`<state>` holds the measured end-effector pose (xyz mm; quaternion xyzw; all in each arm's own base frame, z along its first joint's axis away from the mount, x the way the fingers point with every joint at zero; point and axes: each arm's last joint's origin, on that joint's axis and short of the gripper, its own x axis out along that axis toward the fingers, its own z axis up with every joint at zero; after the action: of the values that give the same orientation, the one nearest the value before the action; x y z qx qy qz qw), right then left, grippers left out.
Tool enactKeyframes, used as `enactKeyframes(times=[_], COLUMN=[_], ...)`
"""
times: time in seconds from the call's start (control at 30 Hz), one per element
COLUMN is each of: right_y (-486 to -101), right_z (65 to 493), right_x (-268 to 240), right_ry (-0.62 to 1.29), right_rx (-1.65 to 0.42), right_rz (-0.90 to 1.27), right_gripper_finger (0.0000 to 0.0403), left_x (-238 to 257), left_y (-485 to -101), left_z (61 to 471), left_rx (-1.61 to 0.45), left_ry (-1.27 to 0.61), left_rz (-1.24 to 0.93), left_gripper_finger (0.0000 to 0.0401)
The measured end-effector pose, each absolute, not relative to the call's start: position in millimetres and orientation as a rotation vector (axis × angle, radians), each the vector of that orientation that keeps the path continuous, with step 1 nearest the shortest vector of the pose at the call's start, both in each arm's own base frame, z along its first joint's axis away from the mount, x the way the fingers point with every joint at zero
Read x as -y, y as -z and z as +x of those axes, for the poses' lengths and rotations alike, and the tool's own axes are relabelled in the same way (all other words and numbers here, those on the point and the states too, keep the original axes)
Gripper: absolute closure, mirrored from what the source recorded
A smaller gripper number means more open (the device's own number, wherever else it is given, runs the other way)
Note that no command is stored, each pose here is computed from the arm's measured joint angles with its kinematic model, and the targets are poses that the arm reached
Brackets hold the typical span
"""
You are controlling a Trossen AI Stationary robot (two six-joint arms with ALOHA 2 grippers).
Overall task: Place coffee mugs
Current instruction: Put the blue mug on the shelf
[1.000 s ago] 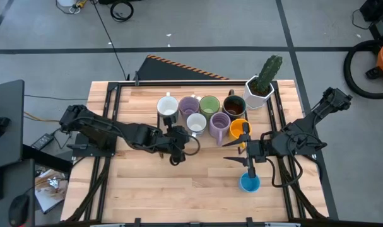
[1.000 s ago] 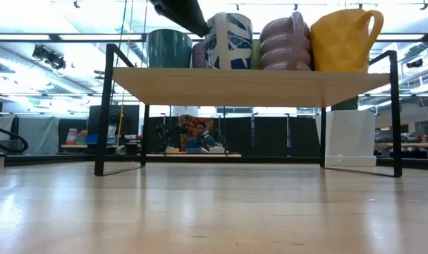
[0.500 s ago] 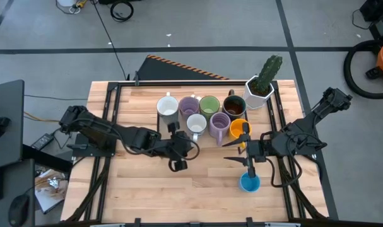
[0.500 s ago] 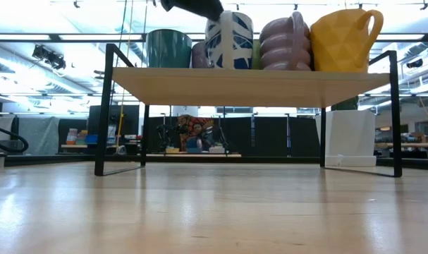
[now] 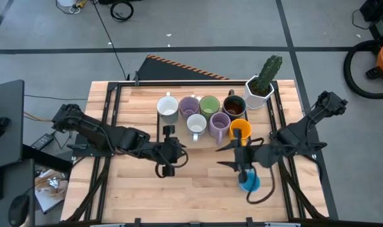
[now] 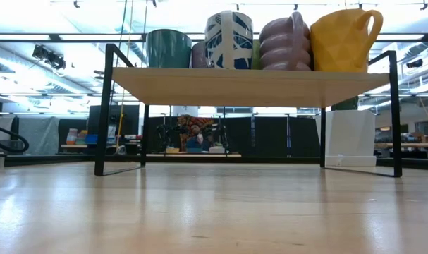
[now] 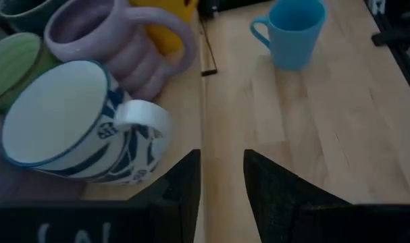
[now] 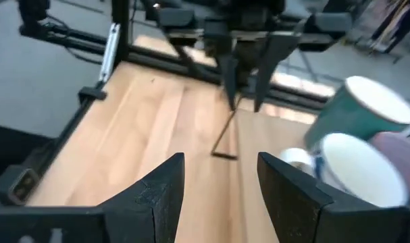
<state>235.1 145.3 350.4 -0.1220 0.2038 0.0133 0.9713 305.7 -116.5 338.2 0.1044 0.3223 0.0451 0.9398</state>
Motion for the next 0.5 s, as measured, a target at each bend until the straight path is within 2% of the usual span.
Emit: enactKeyframes(times=[0.13,0.3,0.5], right_y=[-349.5,-351.3,-334.4], right_z=[238.8,236.8,237.7], right_x=[-152.0,-154.9,-161.9], right_ry=[-0.054,-0.073,-0.104], right_rx=[-0.520,-0.645,-0.887], right_rz=[-0.223,-0.112,0.030], right_gripper_finger=[0.0210,0.0210,0.0210], left_x=[122.2,129.0,136.0], left_y=[-335.0,-305.5,-290.2], left_z=[303.9,301.8,296.8], left_rx=[-0.658,-0.678,-0.693], left_ry=[-0.052,-0.027,0.000], left_rz=[0.224,0.259,0.284], left_gripper_finger=[0.0285,0.0286,0.0286])
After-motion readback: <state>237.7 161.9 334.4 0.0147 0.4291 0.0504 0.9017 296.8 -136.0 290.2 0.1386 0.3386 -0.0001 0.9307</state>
